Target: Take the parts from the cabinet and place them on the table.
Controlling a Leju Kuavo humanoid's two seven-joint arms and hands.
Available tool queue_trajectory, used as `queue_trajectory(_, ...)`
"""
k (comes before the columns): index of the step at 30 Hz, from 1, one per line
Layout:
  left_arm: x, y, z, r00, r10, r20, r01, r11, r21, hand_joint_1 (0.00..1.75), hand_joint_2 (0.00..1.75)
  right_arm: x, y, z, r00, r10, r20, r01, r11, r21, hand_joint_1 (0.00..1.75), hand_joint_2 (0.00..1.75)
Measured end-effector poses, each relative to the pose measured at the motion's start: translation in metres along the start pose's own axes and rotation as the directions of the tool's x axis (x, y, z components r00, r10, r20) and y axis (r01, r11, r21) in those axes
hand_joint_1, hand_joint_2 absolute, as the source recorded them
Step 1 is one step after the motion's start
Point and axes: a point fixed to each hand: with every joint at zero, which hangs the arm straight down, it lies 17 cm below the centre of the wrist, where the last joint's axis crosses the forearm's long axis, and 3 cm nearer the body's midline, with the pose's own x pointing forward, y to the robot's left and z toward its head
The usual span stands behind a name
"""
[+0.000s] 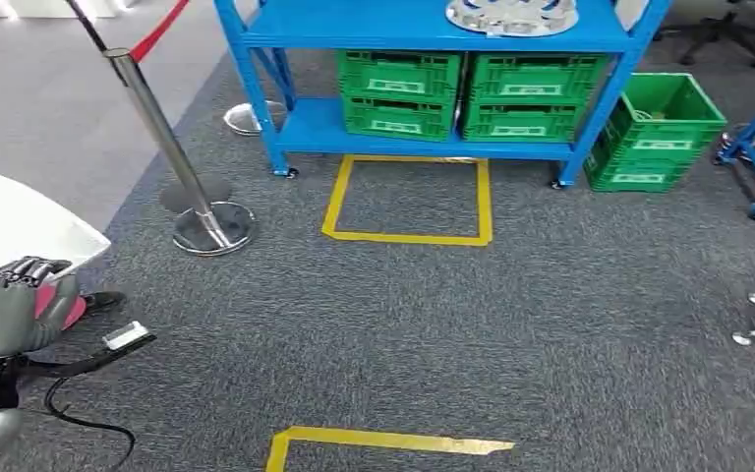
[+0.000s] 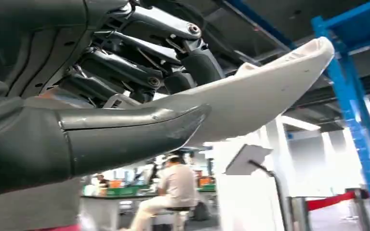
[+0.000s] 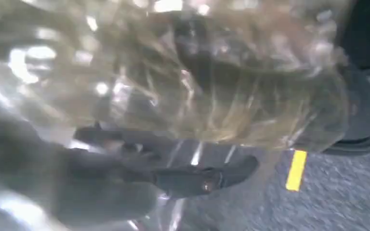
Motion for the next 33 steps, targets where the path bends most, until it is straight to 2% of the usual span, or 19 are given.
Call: queue_trajectory(33, -0.0046, -0.0042, 0.0050, 1.000, -0.007, -0.014, 0.007, 1.000, -0.025, 1.75, 1.75, -0.0027, -0.0031, 0.0000, 1.000, 0.000, 0.001, 0.000, 1.000, -0.009, 0.00, 0.00)
